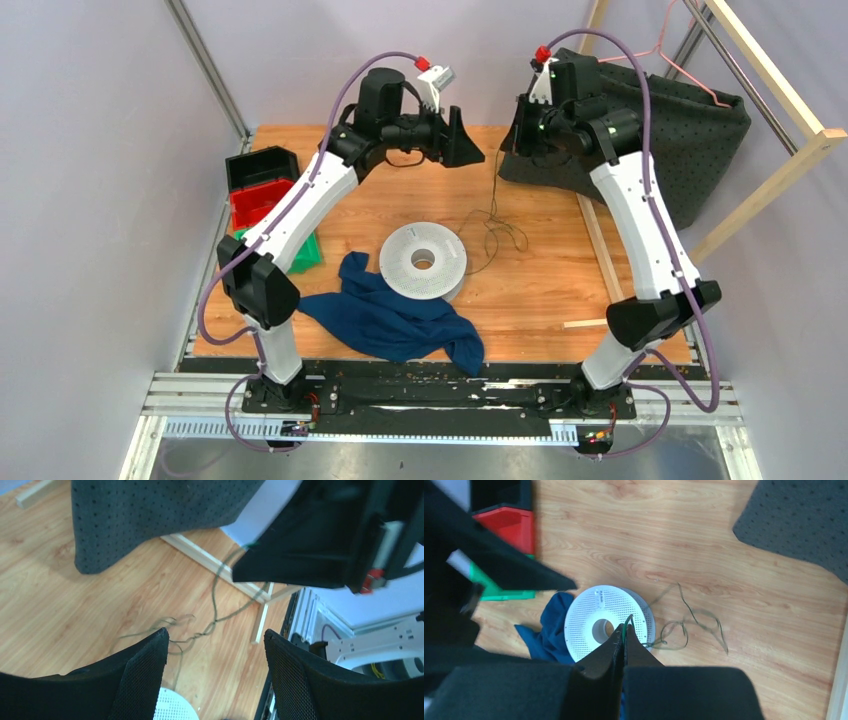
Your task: Wrap the cables
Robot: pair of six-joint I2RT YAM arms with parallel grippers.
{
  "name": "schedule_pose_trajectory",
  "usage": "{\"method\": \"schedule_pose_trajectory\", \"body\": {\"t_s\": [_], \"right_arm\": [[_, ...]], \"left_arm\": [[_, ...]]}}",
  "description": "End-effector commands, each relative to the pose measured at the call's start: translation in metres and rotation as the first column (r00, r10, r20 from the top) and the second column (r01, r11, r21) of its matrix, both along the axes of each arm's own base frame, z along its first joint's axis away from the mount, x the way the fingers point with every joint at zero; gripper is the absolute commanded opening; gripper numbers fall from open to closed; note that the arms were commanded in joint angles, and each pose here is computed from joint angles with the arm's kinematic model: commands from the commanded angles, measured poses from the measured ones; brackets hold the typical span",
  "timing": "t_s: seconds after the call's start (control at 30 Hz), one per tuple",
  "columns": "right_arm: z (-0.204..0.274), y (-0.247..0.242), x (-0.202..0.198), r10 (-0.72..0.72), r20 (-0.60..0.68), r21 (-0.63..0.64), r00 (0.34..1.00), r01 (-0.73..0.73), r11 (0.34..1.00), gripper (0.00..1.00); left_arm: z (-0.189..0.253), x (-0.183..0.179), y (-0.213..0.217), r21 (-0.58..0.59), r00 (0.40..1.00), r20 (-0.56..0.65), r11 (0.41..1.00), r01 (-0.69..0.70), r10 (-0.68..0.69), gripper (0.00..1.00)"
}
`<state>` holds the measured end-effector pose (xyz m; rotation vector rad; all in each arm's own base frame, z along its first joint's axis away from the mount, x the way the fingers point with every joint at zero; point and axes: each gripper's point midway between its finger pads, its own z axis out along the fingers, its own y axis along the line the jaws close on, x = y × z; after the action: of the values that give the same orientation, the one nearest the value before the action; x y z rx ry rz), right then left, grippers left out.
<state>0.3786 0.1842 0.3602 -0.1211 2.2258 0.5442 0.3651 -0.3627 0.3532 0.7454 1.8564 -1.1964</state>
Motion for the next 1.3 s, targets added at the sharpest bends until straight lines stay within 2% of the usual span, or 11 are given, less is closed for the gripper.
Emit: {"method": "schedule_pose_trajectory", "body": {"t_s": [0.0, 0.1, 0.27, 0.43, 0.67, 0.9, 1.03, 1.07, 1.13, 1.2, 1.27], "right_arm": [[0.037, 0.009, -0.013, 0.124, 0.141, 0.048, 0.982, -0.132, 0.990, 0.01], [0.039, 0.012, -0.018, 0.151, 0.144, 0.059, 0.978, -0.161, 0.985, 0.01], [0.042, 0.012, -0.023, 0.153, 0.146, 0.068, 0.977, -0.165, 0.984, 0.01], [0.041, 0.013, -0.026, 0.163, 0.142, 0.074, 0.976, -0.174, 0.982, 0.01], [0.042, 0.015, -0.029, 0.174, 0.141, 0.083, 0.975, -0.186, 0.979, 0.01], [0.043, 0.015, -0.032, 0.181, 0.141, 0.091, 0.973, -0.195, 0.977, 0.01], [0.038, 0.012, -0.033, 0.166, 0.127, 0.086, 0.978, -0.178, 0.980, 0.01], [0.035, 0.009, -0.032, 0.151, 0.122, 0.082, 0.981, -0.161, 0.984, 0.06], [0.026, 0.000, -0.029, 0.105, 0.105, 0.060, 0.989, -0.112, 0.992, 0.37], [0.020, -0.013, -0.026, 0.051, 0.105, 0.029, 0.993, -0.054, 0.998, 0.61], [0.020, -0.020, -0.027, 0.030, 0.127, 0.014, 0.991, -0.032, 0.999, 0.73]], "left_arm": [[0.013, 0.019, -0.019, -0.097, 1.000, -0.004, 0.995, -0.030, 0.030, 0.73], [0.020, 0.018, -0.028, -0.149, 1.000, -0.009, 0.989, 0.013, -0.015, 0.72], [0.013, 0.005, -0.035, -0.157, 0.995, -0.025, 0.983, 0.094, -0.099, 0.69], [0.019, 0.000, -0.039, -0.224, 0.994, -0.043, 0.970, 0.089, -0.101, 0.64], [0.015, 0.003, -0.038, -0.193, 0.997, -0.036, 0.979, 0.066, -0.074, 0.59], [0.001, 0.008, -0.046, -0.161, 0.997, -0.060, 0.987, 0.028, -0.038, 0.33], [0.005, 0.015, -0.044, -0.150, 0.998, -0.064, 0.989, -0.017, 0.008, 0.01], [0.007, 0.016, -0.041, -0.134, 0.998, -0.056, 0.990, -0.032, 0.025, 0.00], [0.018, 0.019, -0.034, -0.107, 0.997, -0.024, 0.992, -0.071, 0.069, 0.00], [0.038, 0.024, -0.023, -0.099, 0.990, 0.030, 0.986, -0.135, 0.139, 0.00], [0.062, 0.025, -0.011, -0.108, 0.976, 0.081, 0.976, -0.192, 0.201, 0.00]]}}
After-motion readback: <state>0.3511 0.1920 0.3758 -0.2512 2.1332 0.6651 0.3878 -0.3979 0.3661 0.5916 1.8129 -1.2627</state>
